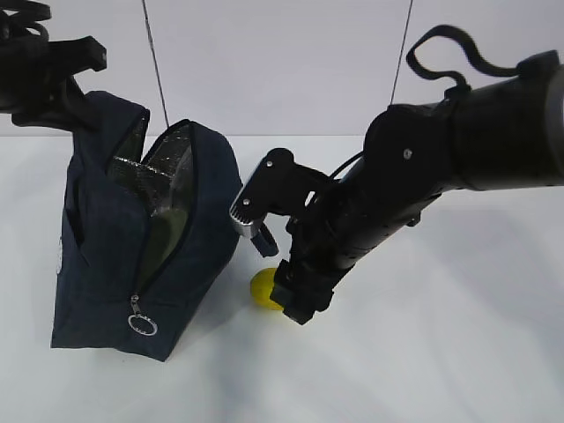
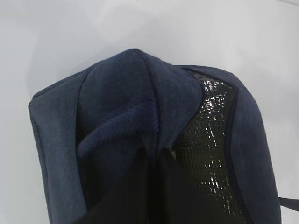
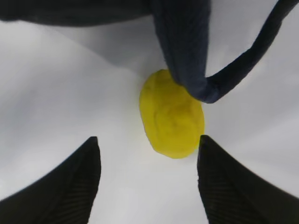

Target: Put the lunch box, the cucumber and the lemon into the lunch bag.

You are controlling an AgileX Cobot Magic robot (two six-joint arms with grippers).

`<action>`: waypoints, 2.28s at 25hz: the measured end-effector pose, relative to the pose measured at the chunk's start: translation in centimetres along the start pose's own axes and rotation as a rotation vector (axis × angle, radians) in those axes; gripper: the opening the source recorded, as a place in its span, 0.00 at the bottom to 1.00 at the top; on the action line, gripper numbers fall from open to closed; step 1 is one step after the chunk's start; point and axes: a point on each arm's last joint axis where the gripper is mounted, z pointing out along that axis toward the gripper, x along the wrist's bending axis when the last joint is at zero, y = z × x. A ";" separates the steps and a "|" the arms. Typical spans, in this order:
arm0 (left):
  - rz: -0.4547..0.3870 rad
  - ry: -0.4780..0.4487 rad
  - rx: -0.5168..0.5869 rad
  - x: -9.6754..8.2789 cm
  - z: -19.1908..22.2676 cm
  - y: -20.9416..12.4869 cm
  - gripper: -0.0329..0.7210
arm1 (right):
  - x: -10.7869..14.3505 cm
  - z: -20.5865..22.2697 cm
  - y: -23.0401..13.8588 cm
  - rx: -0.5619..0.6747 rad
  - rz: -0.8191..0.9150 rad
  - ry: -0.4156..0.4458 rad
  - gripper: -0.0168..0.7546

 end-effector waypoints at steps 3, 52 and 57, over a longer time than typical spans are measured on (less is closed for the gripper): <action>0.001 0.000 0.000 0.0 0.0 0.0 0.04 | 0.0 1.5 -0.4 0.021 0.002 0.007 0.66; 0.022 0.010 -0.014 0.1 0.0 0.1 0.04 | -0.3 4.2 -0.9 0.017 -0.065 -0.018 0.55; 0.022 0.010 -0.012 0.1 0.0 0.1 0.04 | 0.3 1.6 -0.7 0.048 -0.070 0.040 0.55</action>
